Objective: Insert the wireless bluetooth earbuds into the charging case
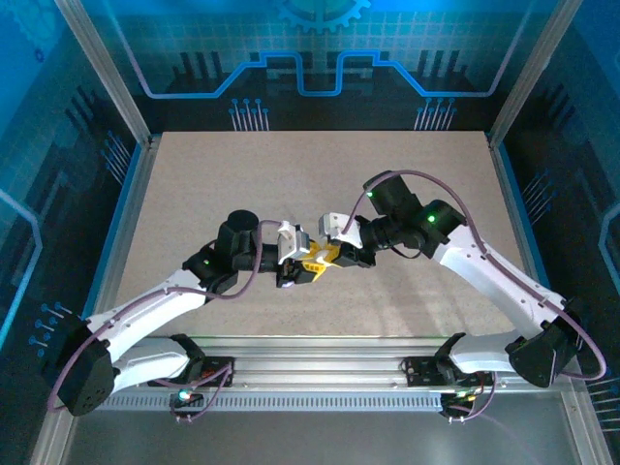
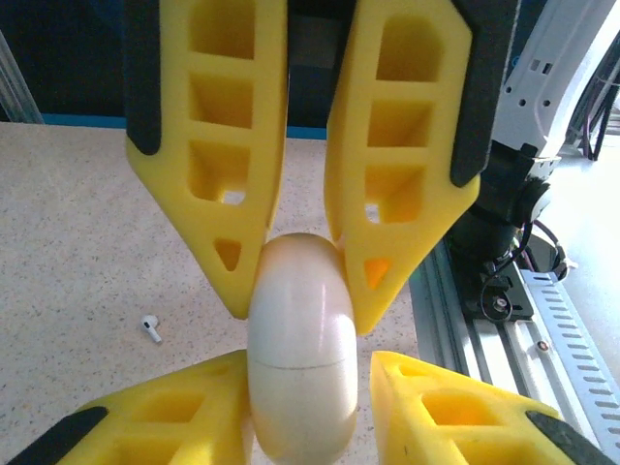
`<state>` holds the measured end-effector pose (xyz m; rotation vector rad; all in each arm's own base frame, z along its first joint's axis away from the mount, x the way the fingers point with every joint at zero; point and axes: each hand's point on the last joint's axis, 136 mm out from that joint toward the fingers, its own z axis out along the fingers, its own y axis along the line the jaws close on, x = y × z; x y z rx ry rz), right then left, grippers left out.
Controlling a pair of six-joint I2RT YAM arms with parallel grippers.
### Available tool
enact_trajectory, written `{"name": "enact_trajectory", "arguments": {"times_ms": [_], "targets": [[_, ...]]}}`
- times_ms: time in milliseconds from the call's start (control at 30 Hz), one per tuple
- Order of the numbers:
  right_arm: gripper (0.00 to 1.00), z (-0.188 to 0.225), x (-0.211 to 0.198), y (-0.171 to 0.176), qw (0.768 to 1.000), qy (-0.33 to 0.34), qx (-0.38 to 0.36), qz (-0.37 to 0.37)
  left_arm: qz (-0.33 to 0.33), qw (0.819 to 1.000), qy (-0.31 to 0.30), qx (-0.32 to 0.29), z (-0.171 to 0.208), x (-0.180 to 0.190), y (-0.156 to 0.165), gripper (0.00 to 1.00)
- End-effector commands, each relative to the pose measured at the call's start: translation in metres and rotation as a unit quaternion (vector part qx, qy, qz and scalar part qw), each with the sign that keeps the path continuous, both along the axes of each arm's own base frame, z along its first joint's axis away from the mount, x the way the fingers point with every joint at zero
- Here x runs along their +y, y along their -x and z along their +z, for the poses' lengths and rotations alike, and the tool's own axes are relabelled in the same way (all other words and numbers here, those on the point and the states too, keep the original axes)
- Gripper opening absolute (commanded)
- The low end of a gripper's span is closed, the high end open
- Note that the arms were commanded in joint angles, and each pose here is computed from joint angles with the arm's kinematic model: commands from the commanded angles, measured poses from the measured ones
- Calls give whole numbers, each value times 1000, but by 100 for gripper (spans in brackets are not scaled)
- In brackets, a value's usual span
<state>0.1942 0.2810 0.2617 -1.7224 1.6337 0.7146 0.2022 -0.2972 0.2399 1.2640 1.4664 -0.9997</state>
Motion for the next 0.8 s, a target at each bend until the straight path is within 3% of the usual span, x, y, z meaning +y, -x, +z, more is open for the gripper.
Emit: {"name": "enact_trajectory", "arguments": {"times_ms": [0, 200, 433, 600, 767], "targets": [[13, 10, 5, 6, 1000, -9, -6, 18, -16, 1000, 8, -25, 14, -3, 4, 32], [14, 5, 6, 6, 1000, -4, 4, 17, -16, 1000, 13, -17, 16, -4, 4, 32], [15, 7, 9, 4, 1000, -10, 0, 18, -19, 1000, 10, -12, 14, -5, 3, 17], [37, 18, 6, 1, 998, -55, -7, 1, -18, 1000, 13, -7, 18, -6, 3, 13], [40, 15, -10, 7, 997, -75, 6, -9, -34, 999, 24, -10, 22, -8, 6, 13]]}}
